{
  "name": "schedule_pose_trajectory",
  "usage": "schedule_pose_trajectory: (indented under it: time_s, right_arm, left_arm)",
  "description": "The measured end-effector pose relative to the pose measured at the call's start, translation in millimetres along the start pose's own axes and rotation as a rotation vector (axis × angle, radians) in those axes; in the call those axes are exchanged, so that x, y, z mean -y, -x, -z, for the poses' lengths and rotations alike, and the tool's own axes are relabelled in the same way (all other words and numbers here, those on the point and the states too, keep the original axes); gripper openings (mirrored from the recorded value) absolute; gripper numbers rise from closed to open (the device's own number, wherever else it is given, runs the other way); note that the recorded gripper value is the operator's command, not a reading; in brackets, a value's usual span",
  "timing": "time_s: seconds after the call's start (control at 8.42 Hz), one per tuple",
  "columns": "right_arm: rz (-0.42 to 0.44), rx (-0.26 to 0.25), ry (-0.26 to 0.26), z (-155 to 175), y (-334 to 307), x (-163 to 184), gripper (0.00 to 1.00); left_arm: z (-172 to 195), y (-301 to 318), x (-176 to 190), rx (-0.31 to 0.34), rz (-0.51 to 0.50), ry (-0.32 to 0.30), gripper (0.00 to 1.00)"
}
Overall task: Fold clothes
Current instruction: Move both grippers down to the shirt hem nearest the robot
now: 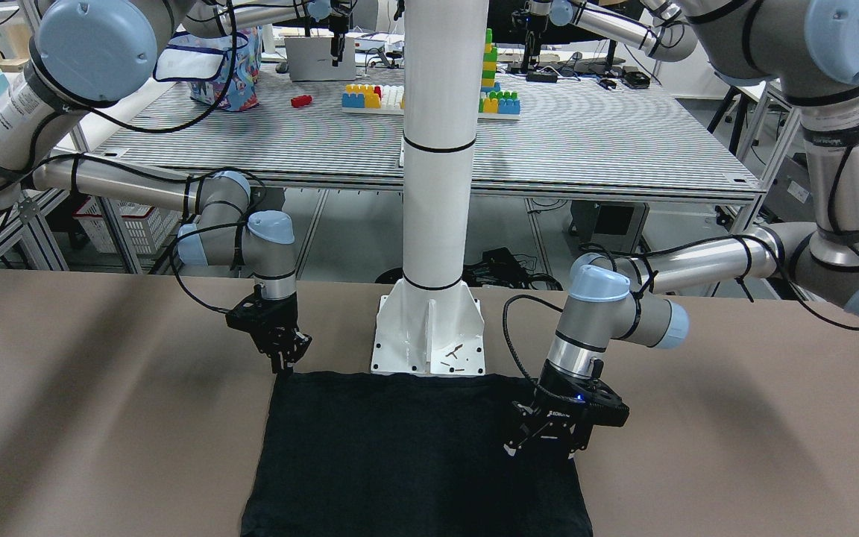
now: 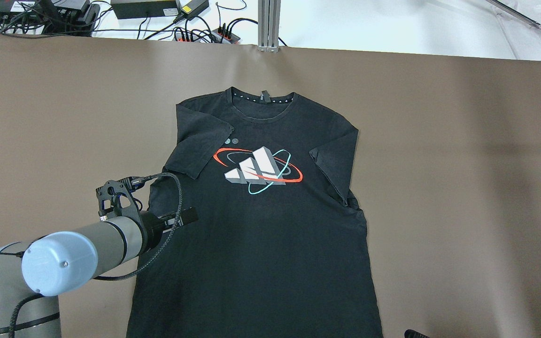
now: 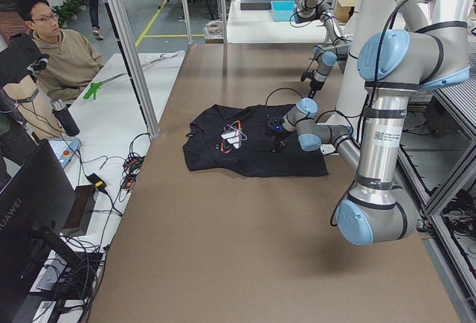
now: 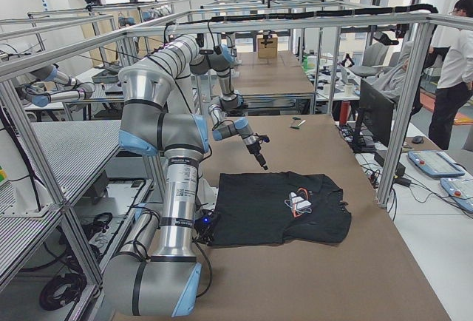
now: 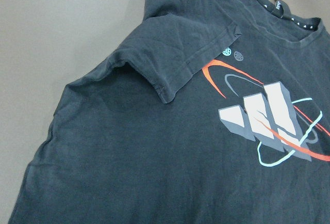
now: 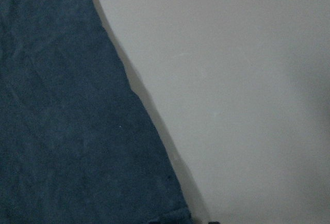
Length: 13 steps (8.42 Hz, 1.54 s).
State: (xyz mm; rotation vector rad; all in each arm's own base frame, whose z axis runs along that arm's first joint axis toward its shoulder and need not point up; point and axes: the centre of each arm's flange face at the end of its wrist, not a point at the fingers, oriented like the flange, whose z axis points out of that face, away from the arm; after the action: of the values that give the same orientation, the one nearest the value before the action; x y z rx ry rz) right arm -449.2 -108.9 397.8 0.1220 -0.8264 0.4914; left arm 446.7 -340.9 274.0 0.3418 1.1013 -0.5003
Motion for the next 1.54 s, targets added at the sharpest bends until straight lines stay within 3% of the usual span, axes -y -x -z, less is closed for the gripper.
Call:
schedule_pose_trajectory:
  time_s: [0.47,0.59,0.71,0.95,1.31,1.54]
  right_arm:
    - [0.007,0.019,0.002,10,7,7,0.00]
    - [0.004,0.029,0.008,17,9,9,0.00]
    - [-0.001,0.040,0.014,24,12,11,0.00]
    - [-0.008,0.055,0.019,33,16,14,0.00]
    - [-0.013,0.069,0.015,38,19,16,0.00]
    - [-0.017,0.078,0.014,42,21,16,0.00]
  left_arm:
    - [-2,13,-2,0.021,0.024,0.000,0.97]
    - [0,26,-18,0.037,0.056,0.003,0.96]
    - [9,41,-51,0.043,0.061,0.002,0.91]
    - [30,76,-117,0.062,0.056,0.015,0.68]
    - [54,127,-197,0.098,0.085,0.047,0.61]
    - [66,143,-223,0.107,0.102,0.074,0.61]
